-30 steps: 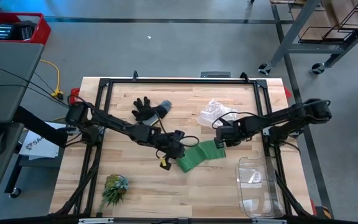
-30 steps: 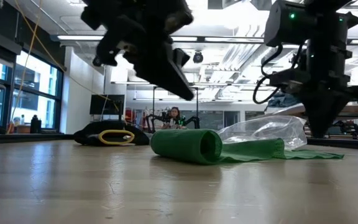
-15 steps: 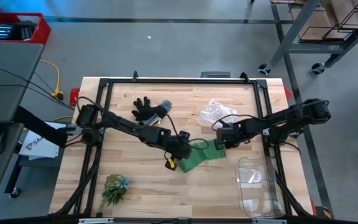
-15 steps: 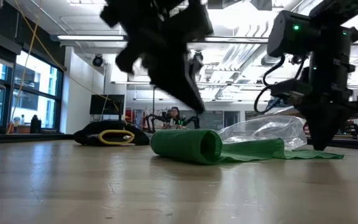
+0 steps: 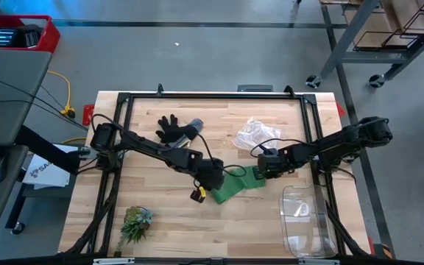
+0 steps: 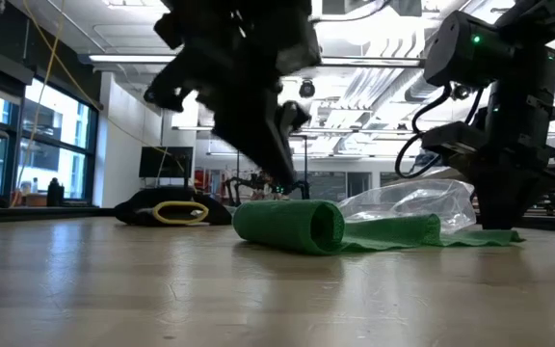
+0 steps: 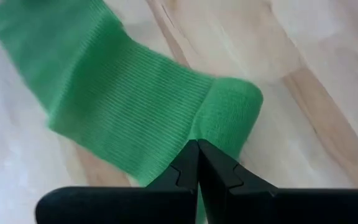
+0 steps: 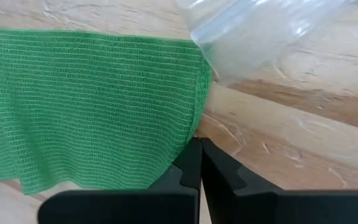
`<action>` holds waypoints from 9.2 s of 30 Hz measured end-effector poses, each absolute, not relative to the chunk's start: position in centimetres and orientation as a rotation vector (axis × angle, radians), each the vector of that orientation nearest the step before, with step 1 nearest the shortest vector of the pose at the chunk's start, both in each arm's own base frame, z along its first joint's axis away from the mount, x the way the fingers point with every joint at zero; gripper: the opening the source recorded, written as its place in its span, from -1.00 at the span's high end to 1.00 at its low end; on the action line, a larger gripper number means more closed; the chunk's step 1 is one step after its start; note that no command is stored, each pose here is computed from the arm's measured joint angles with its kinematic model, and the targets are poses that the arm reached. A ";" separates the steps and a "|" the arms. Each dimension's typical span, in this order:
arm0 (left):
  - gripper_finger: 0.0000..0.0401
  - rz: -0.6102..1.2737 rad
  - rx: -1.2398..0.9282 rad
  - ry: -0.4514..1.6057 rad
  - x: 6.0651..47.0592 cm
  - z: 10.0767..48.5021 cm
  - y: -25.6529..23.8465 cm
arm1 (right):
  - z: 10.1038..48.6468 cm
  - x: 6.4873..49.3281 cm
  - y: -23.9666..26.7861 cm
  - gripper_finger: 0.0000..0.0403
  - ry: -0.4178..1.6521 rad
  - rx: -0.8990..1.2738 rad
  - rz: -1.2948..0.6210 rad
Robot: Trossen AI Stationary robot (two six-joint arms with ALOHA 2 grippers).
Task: Roll bandage
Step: Roll the green bandage
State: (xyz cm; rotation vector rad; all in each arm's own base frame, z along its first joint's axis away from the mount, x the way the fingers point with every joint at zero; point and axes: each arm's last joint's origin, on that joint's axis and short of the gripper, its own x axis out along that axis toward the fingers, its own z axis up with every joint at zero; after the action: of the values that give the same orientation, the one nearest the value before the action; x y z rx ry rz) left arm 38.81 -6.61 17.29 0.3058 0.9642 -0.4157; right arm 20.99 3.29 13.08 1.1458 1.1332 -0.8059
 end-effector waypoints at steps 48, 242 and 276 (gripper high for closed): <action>1.00 -0.295 0.291 0.920 42.0 12.1 -6.3 | 13.0 21.0 4.1 1.00 1.083 1.206 -0.849; 1.00 -0.492 0.577 0.986 36.1 16.6 -12.2 | 11.8 23.5 5.8 1.00 0.982 1.163 -0.654; 1.00 -0.452 0.684 0.815 39.4 14.0 -10.9 | 11.8 23.5 5.8 1.00 0.981 1.164 -0.653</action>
State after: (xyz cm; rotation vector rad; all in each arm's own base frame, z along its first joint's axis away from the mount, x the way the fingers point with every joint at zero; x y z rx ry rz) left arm 39.44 -10.87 13.99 0.6839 0.8152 -0.4517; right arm 23.49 5.79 11.80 1.1635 0.9815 -0.6529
